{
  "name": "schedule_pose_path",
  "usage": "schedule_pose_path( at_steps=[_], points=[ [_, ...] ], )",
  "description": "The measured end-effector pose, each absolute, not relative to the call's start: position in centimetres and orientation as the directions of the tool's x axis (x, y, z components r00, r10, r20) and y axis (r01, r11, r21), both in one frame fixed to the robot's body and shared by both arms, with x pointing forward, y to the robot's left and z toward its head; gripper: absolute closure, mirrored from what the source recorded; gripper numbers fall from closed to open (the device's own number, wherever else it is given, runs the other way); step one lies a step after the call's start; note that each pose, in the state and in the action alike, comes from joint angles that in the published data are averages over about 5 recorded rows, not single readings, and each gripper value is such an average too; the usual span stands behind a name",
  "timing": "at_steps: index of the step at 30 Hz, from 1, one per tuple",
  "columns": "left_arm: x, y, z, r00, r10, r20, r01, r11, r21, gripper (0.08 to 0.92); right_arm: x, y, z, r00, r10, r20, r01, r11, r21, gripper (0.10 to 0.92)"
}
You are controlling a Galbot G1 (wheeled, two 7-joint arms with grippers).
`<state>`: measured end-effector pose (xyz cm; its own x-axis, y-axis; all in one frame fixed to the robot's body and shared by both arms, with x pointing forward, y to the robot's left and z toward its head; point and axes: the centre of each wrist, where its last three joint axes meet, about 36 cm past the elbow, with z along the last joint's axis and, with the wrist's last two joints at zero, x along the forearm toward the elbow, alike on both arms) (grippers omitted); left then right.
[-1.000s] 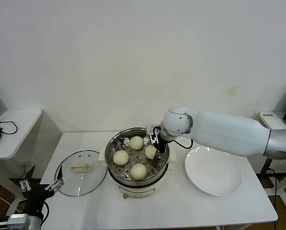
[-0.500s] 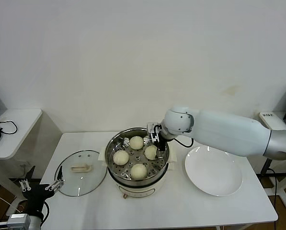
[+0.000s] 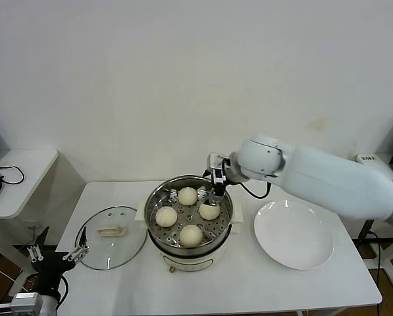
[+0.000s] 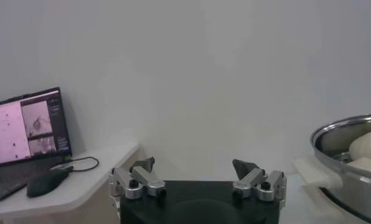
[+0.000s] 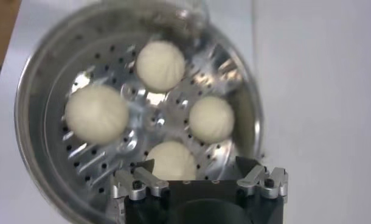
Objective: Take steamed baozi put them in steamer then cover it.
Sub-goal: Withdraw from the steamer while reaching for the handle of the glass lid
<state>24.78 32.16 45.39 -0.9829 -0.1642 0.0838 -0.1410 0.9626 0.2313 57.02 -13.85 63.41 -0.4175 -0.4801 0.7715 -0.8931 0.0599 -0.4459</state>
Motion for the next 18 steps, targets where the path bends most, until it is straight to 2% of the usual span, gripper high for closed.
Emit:
schedule_pose_path(
  at_steps=[5,10,14,18],
  points=[
    [25.0,32.0,45.1,-0.983,-0.163,0.085,-0.139,0.963,0.232,0.177,54.8,-16.0,61.4,-0.539,-0.596,0.595,-0.823,0.223,-0.522,0.2],
    [25.2,31.9,44.7,-0.984,-0.158,0.085,-0.134,0.962,0.236,0.177,52.9,-18.5,57.5,-0.651,-0.66,0.375,-0.73,0.408,-0.548,0.199],
    [25.5,31.8,44.2,-0.984,-0.155,0.085,-0.131,0.962,0.241,0.177,51.7,-20.7,54.4,-0.729,-0.661,0.177,-0.637,0.56,-0.53,0.2],
    [25.9,31.5,43.5,-0.986,-0.148,0.082,-0.123,0.96,0.253,0.177,50.2,-22.6,51.0,-0.786,-0.618,-0.004,-0.55,0.703,-0.451,0.199]
  ],
)
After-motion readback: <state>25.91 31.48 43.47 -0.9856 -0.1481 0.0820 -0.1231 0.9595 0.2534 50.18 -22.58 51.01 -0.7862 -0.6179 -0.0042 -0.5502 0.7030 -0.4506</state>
